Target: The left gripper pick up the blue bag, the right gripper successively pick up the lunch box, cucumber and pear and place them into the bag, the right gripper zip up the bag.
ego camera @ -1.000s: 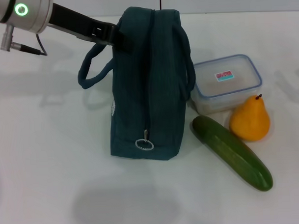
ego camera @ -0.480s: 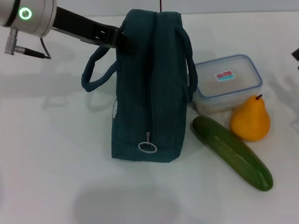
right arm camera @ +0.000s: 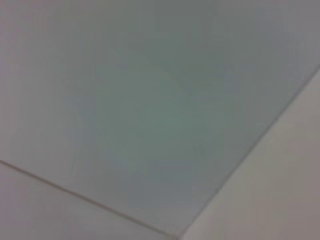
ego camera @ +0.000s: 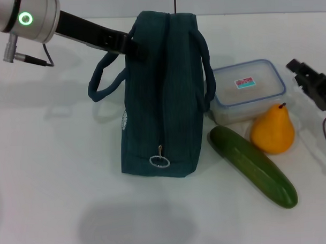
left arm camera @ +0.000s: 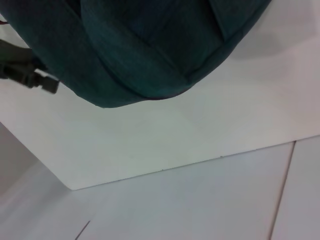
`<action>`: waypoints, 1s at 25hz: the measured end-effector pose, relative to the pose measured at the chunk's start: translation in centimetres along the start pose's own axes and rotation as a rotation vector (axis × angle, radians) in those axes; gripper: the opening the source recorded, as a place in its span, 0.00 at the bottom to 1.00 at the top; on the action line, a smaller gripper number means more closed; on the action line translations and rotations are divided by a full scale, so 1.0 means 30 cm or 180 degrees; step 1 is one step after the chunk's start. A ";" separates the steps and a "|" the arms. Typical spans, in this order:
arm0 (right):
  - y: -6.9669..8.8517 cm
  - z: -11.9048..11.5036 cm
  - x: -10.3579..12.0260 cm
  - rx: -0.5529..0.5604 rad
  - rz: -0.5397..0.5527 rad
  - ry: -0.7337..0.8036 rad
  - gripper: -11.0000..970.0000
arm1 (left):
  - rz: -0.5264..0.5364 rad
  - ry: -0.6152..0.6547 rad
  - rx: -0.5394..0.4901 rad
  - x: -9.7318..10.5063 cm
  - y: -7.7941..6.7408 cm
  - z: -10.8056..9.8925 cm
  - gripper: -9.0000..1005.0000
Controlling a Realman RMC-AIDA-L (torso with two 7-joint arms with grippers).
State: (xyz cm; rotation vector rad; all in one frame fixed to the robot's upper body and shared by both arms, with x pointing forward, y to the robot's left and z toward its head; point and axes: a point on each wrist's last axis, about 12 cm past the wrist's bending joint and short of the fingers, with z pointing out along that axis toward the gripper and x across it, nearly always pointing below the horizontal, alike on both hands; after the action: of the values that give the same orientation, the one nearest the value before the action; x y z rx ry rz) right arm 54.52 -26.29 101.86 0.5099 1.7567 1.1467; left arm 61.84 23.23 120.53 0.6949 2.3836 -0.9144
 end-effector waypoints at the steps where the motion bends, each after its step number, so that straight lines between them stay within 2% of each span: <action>1: 0.001 0.004 0.003 0.0008 0.0007 0.0036 0.58 | 0.0013 -0.0002 0.0002 0.000 0.000 0.000 0.05; 15: 0.029 0.039 0.019 -0.0065 0.0124 0.0126 0.72 | 0.0085 -0.0011 -0.0010 0.014 0.009 -0.003 0.04; 21: 0.030 0.041 0.015 -0.0069 0.0135 0.0112 0.71 | 0.0049 -0.0027 -0.0025 0.027 0.018 -0.006 0.04; 25: 0.032 0.046 0.011 -0.0070 0.0120 0.0109 0.67 | 0.0046 -0.0027 -0.0020 0.030 0.018 -0.004 0.04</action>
State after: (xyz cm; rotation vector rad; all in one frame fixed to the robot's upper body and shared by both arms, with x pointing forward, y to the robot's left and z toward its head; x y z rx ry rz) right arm 55.43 -24.95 102.38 0.5146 1.7685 1.2063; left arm 61.46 23.93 119.80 0.7036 2.3699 -0.9018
